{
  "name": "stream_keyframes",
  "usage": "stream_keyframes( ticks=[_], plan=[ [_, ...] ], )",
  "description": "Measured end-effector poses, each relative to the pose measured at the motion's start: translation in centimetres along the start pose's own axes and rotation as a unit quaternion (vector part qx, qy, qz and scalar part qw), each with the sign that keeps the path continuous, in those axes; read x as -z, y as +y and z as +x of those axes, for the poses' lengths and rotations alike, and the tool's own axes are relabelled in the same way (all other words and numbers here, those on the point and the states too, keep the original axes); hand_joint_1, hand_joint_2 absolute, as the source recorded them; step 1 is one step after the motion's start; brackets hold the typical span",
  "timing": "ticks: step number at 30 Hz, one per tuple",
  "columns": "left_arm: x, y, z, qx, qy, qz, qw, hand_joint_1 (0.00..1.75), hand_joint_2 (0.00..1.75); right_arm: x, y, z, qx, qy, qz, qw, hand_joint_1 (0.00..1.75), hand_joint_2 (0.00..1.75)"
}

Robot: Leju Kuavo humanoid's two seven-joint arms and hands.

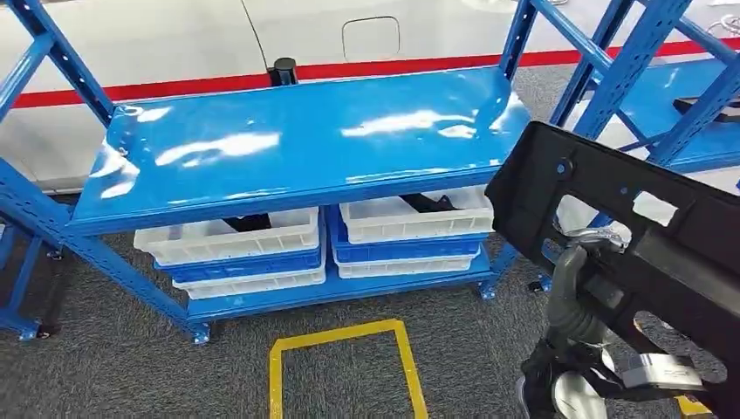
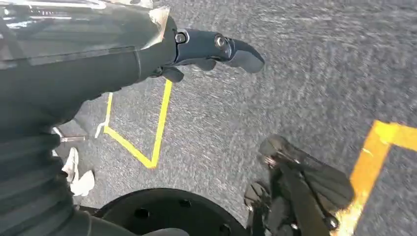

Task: Take the parts from the cabinet and place them on the table.

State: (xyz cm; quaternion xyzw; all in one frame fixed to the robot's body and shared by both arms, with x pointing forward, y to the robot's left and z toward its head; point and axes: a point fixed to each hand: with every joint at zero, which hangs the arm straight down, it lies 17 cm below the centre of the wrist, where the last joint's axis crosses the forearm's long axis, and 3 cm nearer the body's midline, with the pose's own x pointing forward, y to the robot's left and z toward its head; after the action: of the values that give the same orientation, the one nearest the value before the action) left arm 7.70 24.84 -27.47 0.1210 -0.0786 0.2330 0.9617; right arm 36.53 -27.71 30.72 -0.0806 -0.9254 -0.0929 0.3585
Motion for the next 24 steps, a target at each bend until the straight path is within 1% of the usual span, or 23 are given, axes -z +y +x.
stream_keyframes(
  ticks=[8, 14, 24],
  plan=[
    [0.0, -0.1, 0.2, 0.002, -0.002, -0.001, 1.000, 0.00, 1.75, -0.1, 0.1, 0.4, 0.004, -0.003, 0.004, 1.000, 1.75, 1.75],
    [-0.3, -1.3, 1.2, -0.007, -0.032, -0.036, 0.999, 0.00, 1.75, -0.3, 0.2, 0.2, 0.007, 0.002, 0.011, 1.000, 1.75, 1.75],
    [-0.2, -1.3, 1.3, -0.012, -0.035, -0.044, 0.998, 0.00, 1.75, -0.3, 0.2, 0.3, 0.007, 0.001, 0.012, 1.000, 1.75, 1.75]
  ],
)
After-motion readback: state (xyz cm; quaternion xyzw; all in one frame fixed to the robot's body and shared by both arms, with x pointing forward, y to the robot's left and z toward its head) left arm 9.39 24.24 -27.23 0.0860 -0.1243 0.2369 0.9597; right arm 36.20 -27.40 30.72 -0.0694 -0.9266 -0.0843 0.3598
